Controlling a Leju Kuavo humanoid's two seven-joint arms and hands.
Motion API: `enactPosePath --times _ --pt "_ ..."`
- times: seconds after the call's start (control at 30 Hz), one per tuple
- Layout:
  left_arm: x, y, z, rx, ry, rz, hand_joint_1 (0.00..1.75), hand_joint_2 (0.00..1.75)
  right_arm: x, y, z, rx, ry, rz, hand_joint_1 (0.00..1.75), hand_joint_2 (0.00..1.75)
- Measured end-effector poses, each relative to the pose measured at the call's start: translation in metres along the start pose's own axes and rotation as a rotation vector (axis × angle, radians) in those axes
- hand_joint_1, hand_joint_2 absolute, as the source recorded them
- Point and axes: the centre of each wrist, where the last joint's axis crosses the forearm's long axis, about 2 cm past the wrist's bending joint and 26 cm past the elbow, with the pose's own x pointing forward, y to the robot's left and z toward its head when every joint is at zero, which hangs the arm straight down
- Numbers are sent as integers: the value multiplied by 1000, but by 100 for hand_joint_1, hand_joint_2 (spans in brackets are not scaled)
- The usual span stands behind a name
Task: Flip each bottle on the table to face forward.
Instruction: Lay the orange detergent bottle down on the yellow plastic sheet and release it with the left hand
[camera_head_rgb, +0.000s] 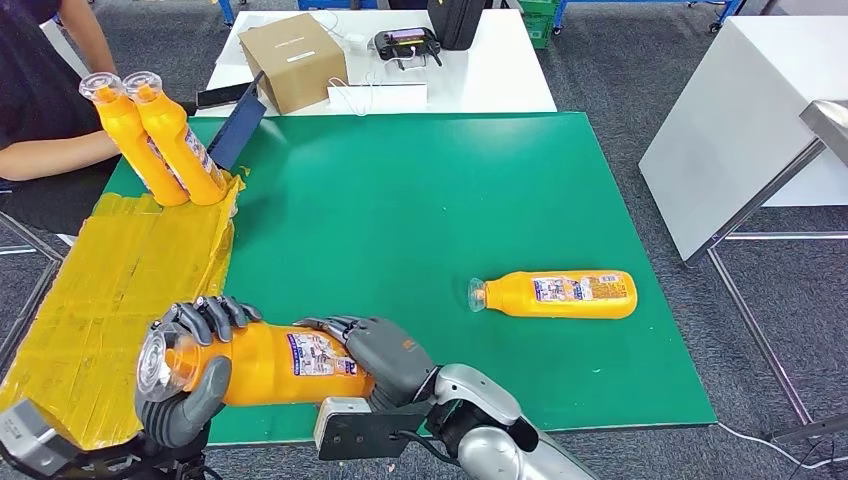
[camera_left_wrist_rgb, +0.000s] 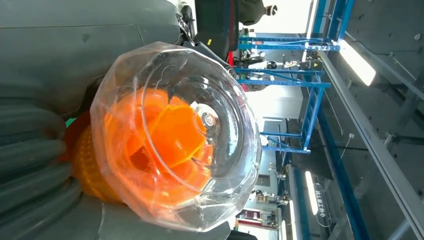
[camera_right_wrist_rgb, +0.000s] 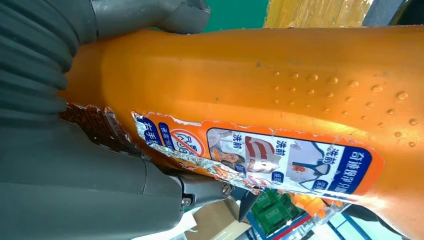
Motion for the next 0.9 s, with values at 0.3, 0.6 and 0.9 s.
enactPosePath --times 0.3,0.6,0.9 --pt "-1 -2 1 -8 6 -9 175 175 -3 4 3 -19 16 -4 89 175" --pt "-1 4 8 54 -1 -228 175 175 -18 -3 32 -162 117 69 0 0" --pt "4 28 13 159 -41 -542 175 175 -18 -23 75 -345 157 154 0 0"
